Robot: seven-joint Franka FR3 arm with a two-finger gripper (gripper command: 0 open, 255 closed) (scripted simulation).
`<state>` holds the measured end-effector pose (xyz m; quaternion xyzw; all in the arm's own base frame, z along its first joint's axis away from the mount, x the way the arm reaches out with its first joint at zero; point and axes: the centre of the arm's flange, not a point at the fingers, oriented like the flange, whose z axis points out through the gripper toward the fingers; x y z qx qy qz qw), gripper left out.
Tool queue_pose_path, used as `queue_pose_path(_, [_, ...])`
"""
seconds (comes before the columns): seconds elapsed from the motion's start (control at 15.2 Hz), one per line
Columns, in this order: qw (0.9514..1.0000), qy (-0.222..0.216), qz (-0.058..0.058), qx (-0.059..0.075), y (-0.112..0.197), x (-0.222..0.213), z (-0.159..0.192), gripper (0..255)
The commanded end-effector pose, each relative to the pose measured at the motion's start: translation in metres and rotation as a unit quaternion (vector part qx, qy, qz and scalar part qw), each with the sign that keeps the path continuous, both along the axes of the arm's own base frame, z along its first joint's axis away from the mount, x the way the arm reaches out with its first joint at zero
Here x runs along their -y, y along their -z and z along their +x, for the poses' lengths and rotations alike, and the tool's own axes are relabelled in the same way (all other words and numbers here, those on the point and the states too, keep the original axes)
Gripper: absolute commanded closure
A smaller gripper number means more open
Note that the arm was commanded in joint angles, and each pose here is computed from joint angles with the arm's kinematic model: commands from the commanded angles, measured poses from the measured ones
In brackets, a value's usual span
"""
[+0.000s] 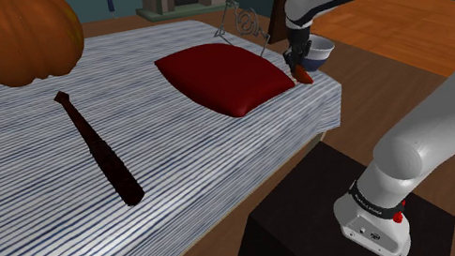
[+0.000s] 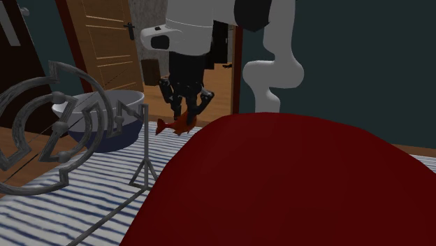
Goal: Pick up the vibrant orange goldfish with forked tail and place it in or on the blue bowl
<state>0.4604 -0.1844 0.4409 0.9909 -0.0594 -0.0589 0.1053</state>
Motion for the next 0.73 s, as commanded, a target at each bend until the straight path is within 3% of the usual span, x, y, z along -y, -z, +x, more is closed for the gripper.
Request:
queue_pose_path(0.0, [1.0000,0.000,0.000,-0.001,-0.011,0.001,-0.001,255])
queue_pose_path(0.66, [1.0000,0.000,0.000,-0.001,-0.064,0.001,-0.001,255])
